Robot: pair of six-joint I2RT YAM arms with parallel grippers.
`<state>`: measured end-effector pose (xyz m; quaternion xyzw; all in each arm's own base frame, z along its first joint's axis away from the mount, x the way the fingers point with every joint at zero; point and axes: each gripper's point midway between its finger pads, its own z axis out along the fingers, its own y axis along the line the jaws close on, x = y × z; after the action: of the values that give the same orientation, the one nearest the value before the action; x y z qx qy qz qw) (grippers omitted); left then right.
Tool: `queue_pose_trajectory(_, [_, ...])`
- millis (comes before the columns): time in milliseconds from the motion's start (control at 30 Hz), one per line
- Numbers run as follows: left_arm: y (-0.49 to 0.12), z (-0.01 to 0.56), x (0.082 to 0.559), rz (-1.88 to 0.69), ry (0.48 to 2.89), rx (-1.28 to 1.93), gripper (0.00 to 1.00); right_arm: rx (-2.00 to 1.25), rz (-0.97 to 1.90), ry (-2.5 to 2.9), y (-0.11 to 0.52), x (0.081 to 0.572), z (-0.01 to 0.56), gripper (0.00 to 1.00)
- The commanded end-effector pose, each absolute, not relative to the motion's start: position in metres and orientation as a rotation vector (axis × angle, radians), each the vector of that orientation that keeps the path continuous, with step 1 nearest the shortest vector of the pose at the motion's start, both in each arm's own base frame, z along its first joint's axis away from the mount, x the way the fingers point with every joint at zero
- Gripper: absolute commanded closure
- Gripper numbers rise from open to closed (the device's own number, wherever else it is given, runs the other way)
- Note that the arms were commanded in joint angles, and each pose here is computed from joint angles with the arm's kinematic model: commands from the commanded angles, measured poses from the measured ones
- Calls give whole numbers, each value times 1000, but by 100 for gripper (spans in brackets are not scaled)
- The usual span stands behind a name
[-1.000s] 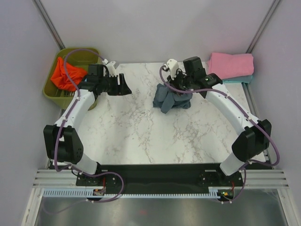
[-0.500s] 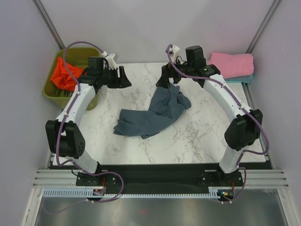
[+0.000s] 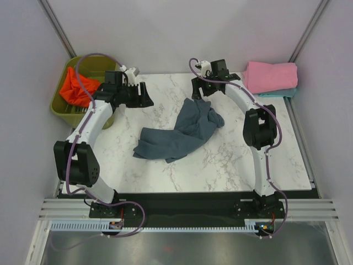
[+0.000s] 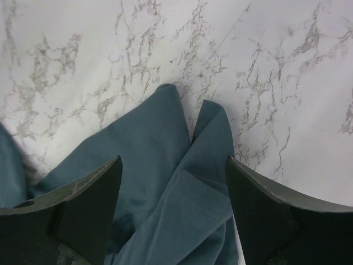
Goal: Fold and stack the t-shirts
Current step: Flatten the tshirt out
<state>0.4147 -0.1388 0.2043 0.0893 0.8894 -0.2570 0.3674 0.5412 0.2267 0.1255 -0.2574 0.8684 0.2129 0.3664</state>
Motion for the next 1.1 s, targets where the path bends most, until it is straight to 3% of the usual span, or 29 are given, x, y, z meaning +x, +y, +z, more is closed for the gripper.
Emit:
queue_pose_trajectory(0, [-138, 226, 409, -642, 2216, 273, 29, -688, 482, 2193, 229, 561, 124, 17])
queue_pose_trajectory(567, [-136, 219, 398, -644, 2233, 270, 29, -711, 381, 2243, 223, 587, 53, 31])
queue_pose_trajectory(767, [-136, 219, 398, -644, 2233, 270, 29, -711, 369, 2236, 223, 590, 51, 65])
queue_pose_trajectory(800, [-136, 218, 398, -645, 2235, 269, 29, -709, 364, 2230, 223, 590, 55, 77])
queue_pose_trajectory(867, [-136, 219, 399, -644, 2233, 270, 29, -706, 348, 2224, 220, 591, 61, 81])
queue_pose_trajectory(1000, [-137, 220, 402, -644, 2230, 270, 29, -703, 293, 2152, 215, 591, 113, 100])
queue_pose_trajectory(1067, [-141, 226, 401, -687, 2230, 247, 28, -714, 276, 2080, 214, 586, 158, 100])
